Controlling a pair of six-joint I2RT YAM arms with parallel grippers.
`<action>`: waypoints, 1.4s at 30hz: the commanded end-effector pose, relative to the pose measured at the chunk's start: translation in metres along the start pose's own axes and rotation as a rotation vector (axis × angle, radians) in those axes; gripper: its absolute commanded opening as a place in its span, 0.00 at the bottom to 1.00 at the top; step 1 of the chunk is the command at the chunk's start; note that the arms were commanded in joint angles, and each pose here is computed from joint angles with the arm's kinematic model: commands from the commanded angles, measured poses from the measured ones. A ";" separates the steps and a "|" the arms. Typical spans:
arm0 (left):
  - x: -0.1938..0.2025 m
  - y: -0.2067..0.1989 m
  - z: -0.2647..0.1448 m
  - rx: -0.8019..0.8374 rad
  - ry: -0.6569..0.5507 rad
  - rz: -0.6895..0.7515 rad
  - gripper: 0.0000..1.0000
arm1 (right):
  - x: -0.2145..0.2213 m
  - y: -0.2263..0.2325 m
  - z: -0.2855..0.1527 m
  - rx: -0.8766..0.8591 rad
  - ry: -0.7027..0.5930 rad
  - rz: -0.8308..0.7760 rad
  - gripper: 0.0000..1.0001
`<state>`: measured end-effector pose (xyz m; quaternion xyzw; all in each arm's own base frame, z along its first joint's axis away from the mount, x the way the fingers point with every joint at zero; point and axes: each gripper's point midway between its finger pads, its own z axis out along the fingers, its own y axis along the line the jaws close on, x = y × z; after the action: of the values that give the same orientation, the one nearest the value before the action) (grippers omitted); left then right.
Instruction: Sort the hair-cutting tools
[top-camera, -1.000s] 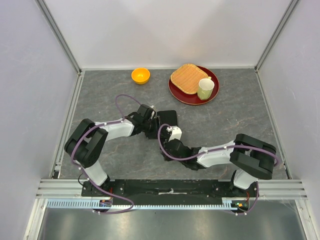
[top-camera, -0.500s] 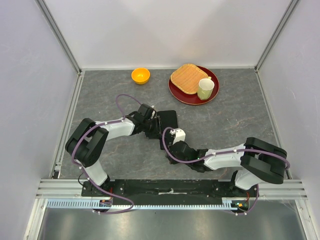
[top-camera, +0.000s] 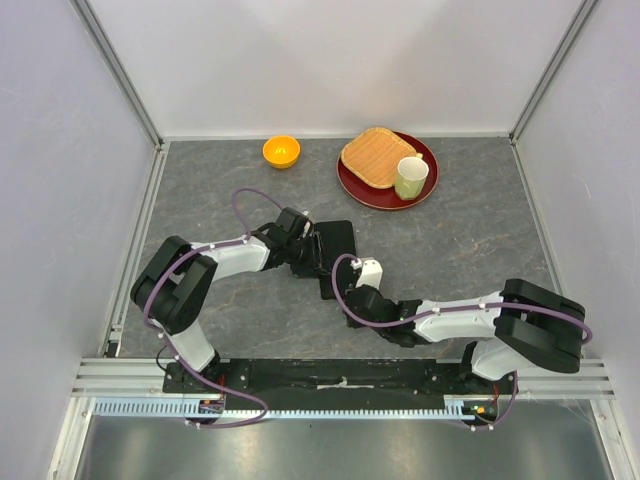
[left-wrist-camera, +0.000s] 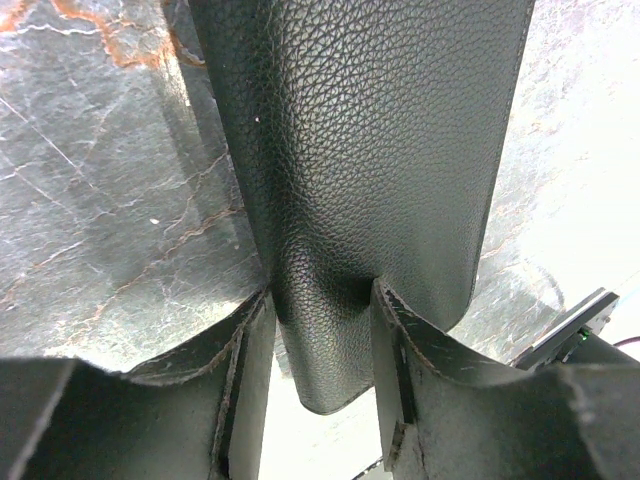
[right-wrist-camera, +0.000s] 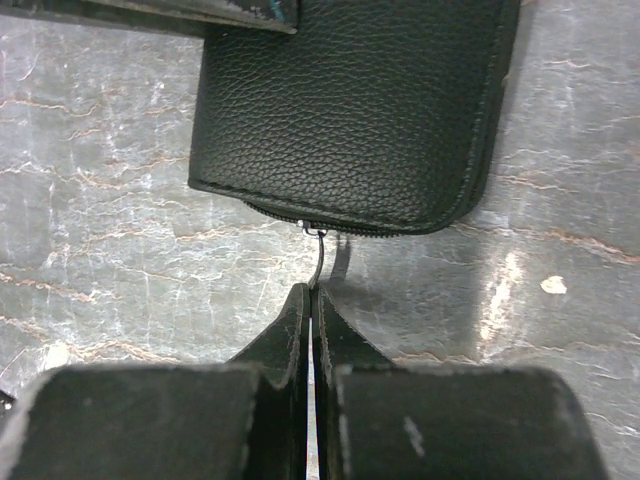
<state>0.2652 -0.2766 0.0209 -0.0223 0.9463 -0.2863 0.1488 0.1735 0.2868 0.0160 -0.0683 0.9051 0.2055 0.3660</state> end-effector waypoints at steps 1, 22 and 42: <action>0.029 0.062 0.013 -0.222 0.048 -0.010 0.48 | 0.034 -0.066 -0.010 0.222 0.099 -0.104 0.00; 0.033 0.005 -0.018 0.159 -0.078 -0.016 0.95 | -0.072 0.053 -0.051 -0.123 -0.041 -0.108 0.00; 0.031 -0.038 -0.017 0.423 -0.056 -0.154 0.65 | -0.058 0.045 -0.060 -0.148 -0.009 -0.078 0.00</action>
<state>0.2292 -0.3026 0.0503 -0.0665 0.8497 -0.4983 0.1591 0.1583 0.2912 0.0834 -0.1549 0.9015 0.2179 0.3404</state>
